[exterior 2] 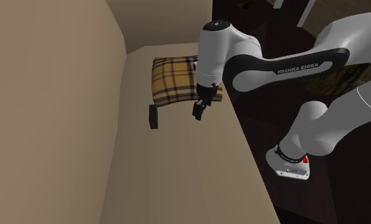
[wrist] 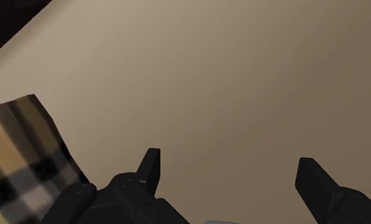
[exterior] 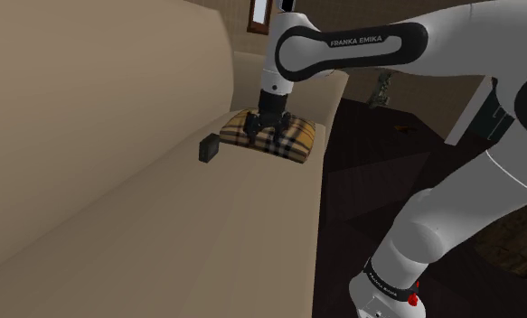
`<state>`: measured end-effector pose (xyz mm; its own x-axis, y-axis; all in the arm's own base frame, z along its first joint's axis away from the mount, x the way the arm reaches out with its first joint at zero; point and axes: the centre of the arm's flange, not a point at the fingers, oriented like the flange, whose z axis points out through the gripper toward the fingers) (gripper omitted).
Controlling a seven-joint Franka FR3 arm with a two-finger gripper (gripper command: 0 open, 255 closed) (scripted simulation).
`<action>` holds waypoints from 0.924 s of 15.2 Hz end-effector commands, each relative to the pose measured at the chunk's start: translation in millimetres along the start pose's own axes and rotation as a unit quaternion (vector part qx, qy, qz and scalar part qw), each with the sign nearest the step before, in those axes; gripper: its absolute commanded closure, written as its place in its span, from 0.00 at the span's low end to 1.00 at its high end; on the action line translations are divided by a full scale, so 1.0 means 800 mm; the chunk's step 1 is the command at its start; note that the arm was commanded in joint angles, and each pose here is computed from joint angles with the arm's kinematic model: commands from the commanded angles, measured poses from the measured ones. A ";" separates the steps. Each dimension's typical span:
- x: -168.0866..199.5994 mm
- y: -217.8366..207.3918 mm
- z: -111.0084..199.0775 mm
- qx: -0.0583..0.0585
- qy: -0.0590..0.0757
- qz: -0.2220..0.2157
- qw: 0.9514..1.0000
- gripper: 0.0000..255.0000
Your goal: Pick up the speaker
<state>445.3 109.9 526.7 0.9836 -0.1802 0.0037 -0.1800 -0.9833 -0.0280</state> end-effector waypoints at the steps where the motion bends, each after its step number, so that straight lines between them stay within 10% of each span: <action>1: 0.024 -0.016 0.012 0.000 0.003 0.021 1.000 0.00; 14: 0.203 -0.105 0.075 -0.002 0.019 0.147 0.989 0.00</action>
<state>607.3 162.1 473.1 0.8981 -0.4388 0.0302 -0.4380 -0.8985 -0.0292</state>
